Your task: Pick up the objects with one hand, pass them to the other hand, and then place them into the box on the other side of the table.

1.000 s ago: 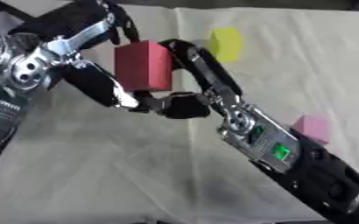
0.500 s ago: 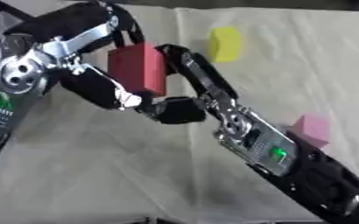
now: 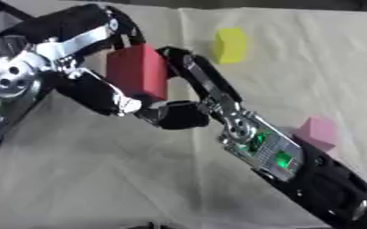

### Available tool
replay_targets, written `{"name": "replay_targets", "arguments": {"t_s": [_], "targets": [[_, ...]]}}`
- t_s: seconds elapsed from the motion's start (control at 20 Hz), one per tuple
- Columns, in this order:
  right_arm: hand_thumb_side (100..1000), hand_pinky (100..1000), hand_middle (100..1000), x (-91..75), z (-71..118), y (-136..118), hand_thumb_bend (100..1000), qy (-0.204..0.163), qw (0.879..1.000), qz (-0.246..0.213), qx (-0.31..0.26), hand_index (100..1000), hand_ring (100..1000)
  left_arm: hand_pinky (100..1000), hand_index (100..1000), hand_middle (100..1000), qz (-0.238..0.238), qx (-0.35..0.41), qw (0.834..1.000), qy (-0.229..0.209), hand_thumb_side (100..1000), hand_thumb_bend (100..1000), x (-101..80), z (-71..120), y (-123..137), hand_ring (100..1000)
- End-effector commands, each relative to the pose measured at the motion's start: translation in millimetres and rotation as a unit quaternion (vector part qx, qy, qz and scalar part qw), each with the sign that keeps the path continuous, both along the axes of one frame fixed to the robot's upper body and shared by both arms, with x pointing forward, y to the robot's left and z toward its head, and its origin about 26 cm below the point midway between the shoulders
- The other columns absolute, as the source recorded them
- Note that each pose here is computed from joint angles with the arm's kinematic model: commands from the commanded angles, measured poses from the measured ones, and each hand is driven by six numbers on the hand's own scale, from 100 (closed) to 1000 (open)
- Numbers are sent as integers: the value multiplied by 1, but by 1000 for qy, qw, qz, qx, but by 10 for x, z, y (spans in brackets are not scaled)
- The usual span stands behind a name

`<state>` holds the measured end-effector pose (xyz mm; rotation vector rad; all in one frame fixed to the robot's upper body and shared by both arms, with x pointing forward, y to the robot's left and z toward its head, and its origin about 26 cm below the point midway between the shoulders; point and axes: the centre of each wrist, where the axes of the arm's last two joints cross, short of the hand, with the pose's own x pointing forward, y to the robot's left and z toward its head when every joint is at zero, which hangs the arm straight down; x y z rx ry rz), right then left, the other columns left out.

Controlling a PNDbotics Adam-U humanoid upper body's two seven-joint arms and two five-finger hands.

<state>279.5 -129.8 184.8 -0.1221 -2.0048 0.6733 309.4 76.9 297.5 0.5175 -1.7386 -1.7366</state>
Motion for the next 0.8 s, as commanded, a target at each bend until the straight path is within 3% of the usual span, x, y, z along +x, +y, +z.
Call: {"name": "replay_targets", "arguments": {"t_s": [0.05, 0.25, 0.35, 0.45, 0.55, 0.8], "targets": [[100, 745, 348, -39, 37, 25, 450, -10, 1000, 13, 2, 424, 605, 727, 558, 630, -7, 5, 1000, -22, 106, 364, -52, 97, 14, 623], [100, 749, 361, -37, 44, 26, 474, -16, 1000, 14, 5, 442, 615, 710, 489, 592, -12, 14, 999, -40, 100, 311, -61, 96, 11, 594], [100, 751, 384, -37, 42, 25, 532, -18, 1000, 15, 5, 465, 631, 705, 460, 571, -13, 17, 999, -49, 100, 303, -64, 93, 11, 576], [100, 759, 445, -36, 42, 23, 596, -22, 1000, 13, 5, 528, 678, 700, 450, 559, -13, 19, 998, -53, 100, 306, -62, 88, 10, 566], [114, 776, 500, -34, 42, 17, 564, -26, 1000, 8, 3, 590, 728, 694, 441, 548, -14, 21, 998, -56, 100, 309, -63, 85, 9, 556], [392, 823, 654, -35, 30, 4, 524, -30, 999, -5, -20, 765, 824, 681, 414, 519, -15, 27, 998, -57, 100, 308, -70, 83, 16, 531]]}}
